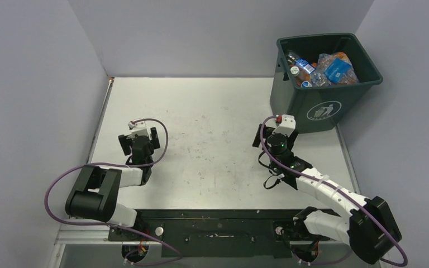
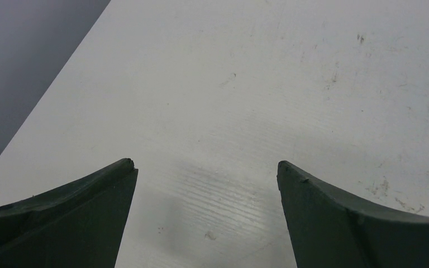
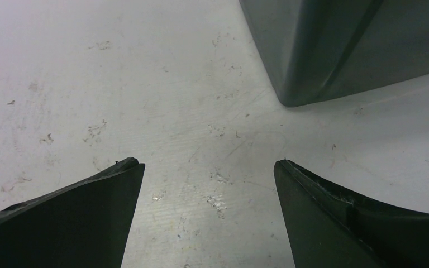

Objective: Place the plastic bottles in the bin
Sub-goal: Reset both arms

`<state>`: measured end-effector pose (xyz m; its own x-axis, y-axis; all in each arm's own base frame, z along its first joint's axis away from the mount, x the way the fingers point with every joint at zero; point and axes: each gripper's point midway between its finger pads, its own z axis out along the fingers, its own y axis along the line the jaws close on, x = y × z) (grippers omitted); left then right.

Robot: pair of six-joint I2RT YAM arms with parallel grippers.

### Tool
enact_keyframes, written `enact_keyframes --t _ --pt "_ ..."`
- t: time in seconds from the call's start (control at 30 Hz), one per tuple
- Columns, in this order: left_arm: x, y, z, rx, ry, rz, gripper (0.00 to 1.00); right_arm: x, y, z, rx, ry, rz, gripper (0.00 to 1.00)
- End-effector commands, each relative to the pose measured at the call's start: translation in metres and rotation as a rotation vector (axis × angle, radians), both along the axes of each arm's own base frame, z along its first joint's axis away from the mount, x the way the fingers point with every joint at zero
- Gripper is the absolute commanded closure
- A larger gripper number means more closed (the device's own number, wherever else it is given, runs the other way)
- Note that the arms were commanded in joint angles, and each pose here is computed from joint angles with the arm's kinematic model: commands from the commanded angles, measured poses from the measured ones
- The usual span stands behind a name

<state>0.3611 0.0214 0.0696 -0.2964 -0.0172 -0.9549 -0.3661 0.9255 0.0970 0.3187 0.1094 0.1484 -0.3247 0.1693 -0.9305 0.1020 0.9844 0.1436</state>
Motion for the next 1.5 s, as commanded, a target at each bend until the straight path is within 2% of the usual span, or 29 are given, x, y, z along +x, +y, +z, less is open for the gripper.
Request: enact_keyframes --t 0.0,0.07,0.17,0.37,0.57,0.77,0.87,0.97,1.1,1.47 --pt "0.008 -0.004 0.034 -0.065 -0.197 -0.062 0.04 0.029 -0.002 0.010 0.022 -0.052 -0.023 0.10" --pt "0.005 -0.009 0.031 -0.082 -0.221 -0.124 0.04 0.038 -0.019 0.006 0.011 -0.053 -0.066 0.10" --pt "0.011 -0.012 0.029 -0.084 -0.213 -0.154 0.04 0.042 -0.053 0.002 -0.090 -0.084 -0.150 0.10" --pt "0.006 0.009 0.030 -0.112 -0.246 -0.028 0.04 0.040 -0.112 -0.020 -0.236 -0.140 -0.307 0.10" --pt "0.004 0.009 0.032 -0.099 -0.256 -0.006 0.04 0.035 -0.125 -0.040 -0.318 -0.226 -0.270 0.10" --pt "0.001 0.002 0.034 -0.074 -0.262 -0.023 0.04 0.047 -0.135 -0.063 -0.253 -0.189 -0.258 0.10" --pt "0.004 -0.010 0.034 -0.065 -0.254 -0.120 0.04 0.037 -0.142 -0.061 -0.233 -0.255 -0.270 0.10" --pt "0.007 -0.018 0.032 -0.065 -0.243 -0.192 0.04 0.038 -0.142 -0.065 -0.227 -0.239 -0.268 0.10" --pt "0.010 -0.016 0.031 -0.077 -0.228 -0.189 0.04 0.049 -0.144 -0.073 -0.232 -0.179 -0.279 0.10" --pt "0.010 -0.016 0.032 -0.077 -0.232 -0.193 0.04 0.048 -0.144 -0.072 -0.227 -0.183 -0.279 0.10"
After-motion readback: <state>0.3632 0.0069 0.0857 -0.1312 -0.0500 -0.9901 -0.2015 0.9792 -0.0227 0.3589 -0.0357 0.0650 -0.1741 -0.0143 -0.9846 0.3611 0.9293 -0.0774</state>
